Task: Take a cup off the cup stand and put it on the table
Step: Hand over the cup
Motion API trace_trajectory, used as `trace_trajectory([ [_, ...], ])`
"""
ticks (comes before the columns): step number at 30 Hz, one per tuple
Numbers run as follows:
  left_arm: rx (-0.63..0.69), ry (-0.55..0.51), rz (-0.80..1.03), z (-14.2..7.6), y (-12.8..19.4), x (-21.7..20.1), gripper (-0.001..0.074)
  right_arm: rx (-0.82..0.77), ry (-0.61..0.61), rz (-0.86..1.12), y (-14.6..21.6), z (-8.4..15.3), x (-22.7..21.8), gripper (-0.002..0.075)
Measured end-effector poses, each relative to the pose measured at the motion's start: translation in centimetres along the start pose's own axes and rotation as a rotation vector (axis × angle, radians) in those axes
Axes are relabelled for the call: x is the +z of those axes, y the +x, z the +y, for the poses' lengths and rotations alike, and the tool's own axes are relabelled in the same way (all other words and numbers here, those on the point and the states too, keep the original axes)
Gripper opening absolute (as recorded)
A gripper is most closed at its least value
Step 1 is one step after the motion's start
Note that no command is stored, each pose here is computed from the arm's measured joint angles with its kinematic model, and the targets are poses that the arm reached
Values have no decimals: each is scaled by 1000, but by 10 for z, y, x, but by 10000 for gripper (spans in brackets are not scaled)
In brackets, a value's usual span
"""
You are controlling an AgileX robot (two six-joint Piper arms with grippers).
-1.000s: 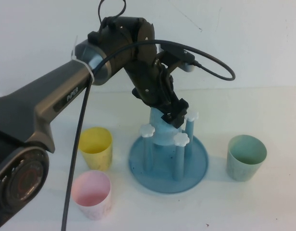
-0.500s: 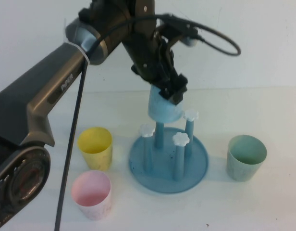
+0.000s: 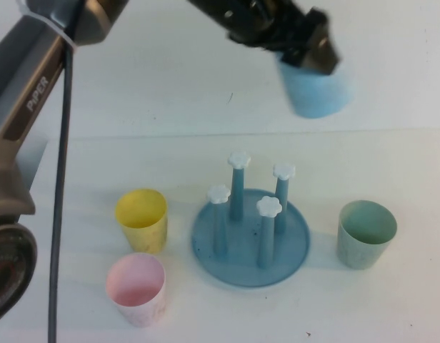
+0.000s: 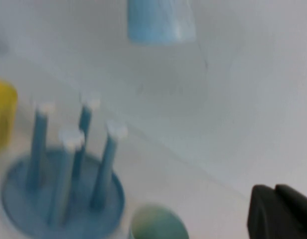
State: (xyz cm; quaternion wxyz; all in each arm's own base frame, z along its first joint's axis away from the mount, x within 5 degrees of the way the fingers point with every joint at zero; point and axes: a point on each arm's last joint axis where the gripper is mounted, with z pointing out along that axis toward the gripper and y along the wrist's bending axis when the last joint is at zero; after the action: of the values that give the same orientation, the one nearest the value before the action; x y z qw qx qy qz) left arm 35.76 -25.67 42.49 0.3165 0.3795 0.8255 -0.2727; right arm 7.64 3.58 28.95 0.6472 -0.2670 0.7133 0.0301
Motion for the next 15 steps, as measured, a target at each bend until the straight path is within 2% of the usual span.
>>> trace_trajectory([
  [4, -69, 334, -113, -32, -12, -11, 564, 126, -12, -225, -32, -3, -7, 16],
  [6, -62, 475, -165, -45, -16, -16, 564, 179, -21, -296, -40, -3, -9, 73],
  [9, -43, 593, -212, -58, -20, -21, 564, 242, -28, -350, -44, -4, -11, 215],
  [12, -27, 650, -216, -73, -22, -19, 564, 264, -28, -376, -46, -5, -11, 358],
  [15, -3, 687, -201, -92, -21, -14, 564, 267, -29, -384, -47, -5, -12, 409],
])
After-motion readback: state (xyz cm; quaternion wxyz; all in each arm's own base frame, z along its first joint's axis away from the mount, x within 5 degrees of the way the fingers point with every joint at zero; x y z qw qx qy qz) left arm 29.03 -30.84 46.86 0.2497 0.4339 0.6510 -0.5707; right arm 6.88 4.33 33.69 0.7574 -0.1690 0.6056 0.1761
